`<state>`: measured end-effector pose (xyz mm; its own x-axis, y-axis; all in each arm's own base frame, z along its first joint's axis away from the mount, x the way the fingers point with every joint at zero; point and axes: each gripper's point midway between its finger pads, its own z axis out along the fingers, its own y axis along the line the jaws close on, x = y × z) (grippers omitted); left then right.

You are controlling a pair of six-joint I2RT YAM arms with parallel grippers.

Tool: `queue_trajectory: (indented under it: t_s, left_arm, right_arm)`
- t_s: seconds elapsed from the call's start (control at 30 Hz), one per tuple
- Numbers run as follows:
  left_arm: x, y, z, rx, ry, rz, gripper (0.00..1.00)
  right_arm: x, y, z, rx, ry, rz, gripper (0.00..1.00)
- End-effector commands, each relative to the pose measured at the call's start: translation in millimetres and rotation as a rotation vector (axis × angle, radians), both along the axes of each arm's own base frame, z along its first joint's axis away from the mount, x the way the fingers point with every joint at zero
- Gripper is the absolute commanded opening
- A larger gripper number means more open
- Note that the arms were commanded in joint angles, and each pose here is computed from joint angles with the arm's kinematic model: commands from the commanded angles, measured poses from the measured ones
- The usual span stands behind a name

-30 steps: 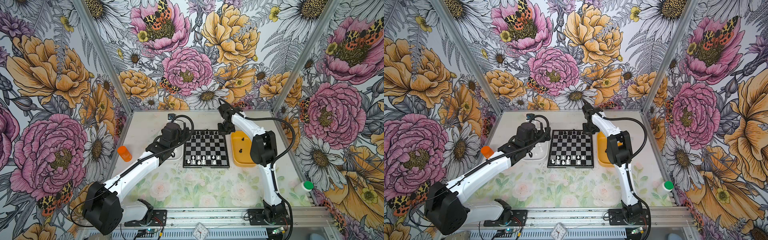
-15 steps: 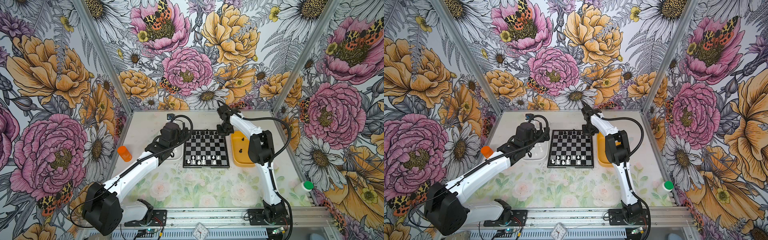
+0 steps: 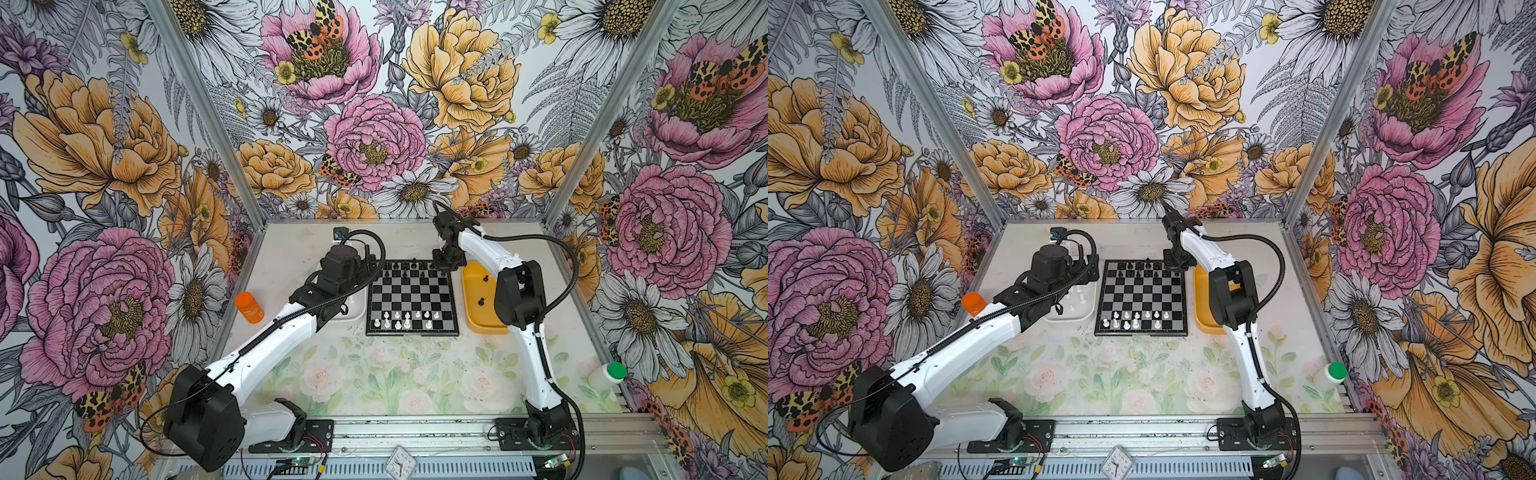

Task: Set up the chess pieces on the board
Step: 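Lower the pawn onto a far-rank square and open the right gripper, then swing the right arm off the board while the left gripper reaches over the tray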

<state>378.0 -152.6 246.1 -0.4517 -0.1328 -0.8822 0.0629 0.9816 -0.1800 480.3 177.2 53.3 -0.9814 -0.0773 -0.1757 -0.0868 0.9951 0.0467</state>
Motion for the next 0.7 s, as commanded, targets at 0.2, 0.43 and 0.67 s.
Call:
queue_trajectory:
  t_s: [0.2,0.43,0.67]
  left_arm:
    - [0,8,2,0.0,-0.007,0.029,0.99]
    - [1,11,2,-0.002,-0.007,0.03,0.99]
    - [7,3,8,-0.013,-0.011,-0.001,0.99]
  right_arm:
    - [10,12,6,0.035,-0.032,0.021,0.21]
    - [12,12,17,0.045,-0.051,0.018,0.26]
    - [17,5,70,0.046,-0.163,0.002,0.41]
